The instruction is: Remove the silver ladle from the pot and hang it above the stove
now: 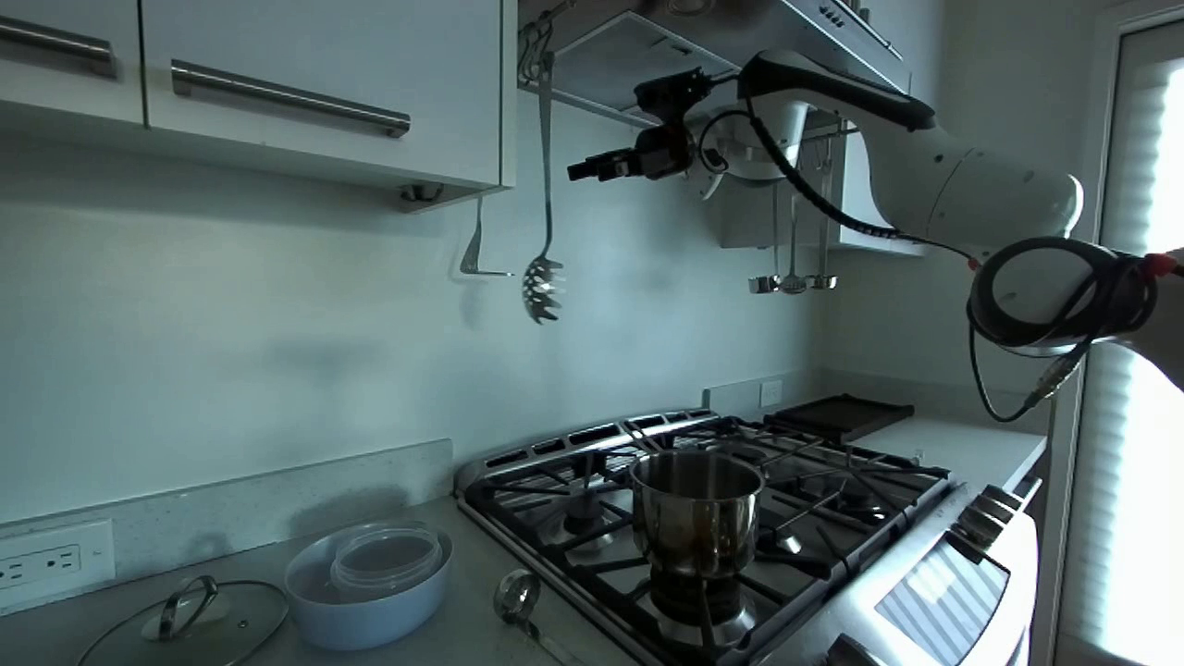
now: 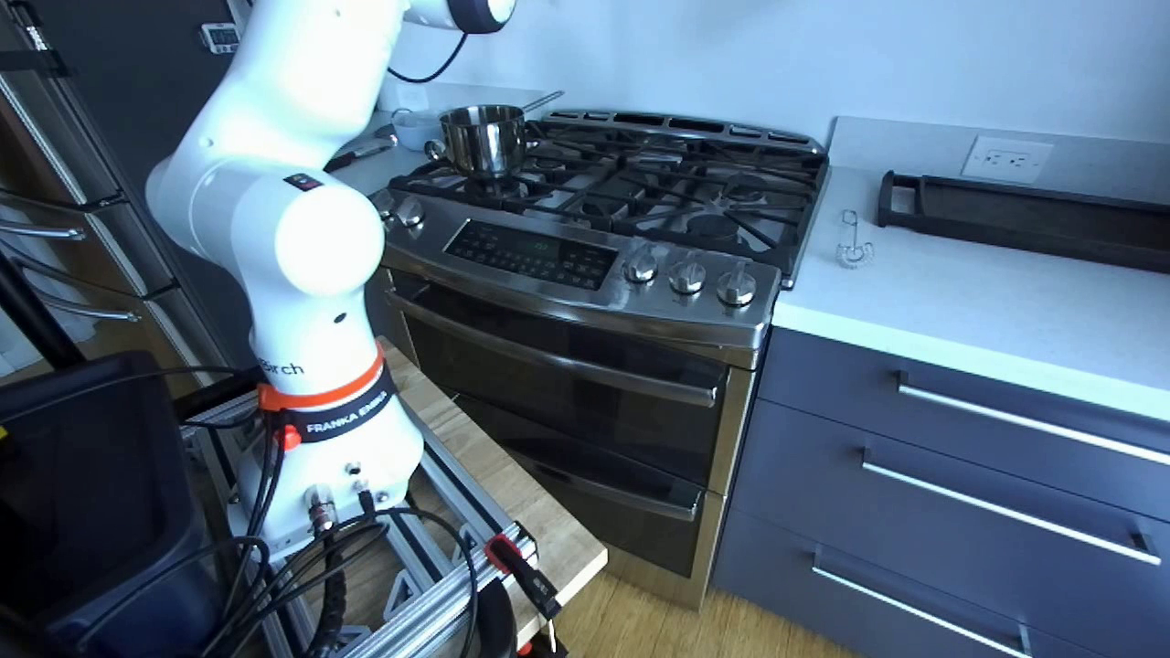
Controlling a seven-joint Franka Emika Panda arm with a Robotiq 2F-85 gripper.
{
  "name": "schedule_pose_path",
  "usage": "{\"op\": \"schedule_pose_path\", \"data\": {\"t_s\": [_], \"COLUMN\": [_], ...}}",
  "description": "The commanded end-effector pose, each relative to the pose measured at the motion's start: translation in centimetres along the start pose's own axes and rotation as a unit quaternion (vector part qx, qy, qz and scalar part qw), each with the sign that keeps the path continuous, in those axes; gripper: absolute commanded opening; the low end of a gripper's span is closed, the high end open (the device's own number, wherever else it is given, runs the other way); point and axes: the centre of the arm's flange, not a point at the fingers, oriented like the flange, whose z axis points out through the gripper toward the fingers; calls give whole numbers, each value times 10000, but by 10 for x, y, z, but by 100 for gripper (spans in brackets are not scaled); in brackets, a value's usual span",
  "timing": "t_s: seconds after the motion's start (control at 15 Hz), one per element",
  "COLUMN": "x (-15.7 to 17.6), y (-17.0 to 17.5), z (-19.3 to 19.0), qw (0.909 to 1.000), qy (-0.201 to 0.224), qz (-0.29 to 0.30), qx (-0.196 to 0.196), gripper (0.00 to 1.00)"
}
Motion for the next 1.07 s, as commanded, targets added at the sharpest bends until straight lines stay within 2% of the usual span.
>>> {"op": "schedule_pose_path", "data": {"t_s": [0.0, 0.2, 0.47, 0.73, 1.0], "x": [12, 26, 46, 62, 76], "y": [17, 25, 30, 32, 38], "z": [-26, -42, -55, -60, -66], "qw": [9996, 9985, 9919, 9732, 9429], "qy": [227, 437, 713, 875, 777], "qz": [-139, -313, -1052, -2125, -3238], "qx": [19, 54, 0, -82, -18], "gripper": [100, 100, 100, 100, 100]}}
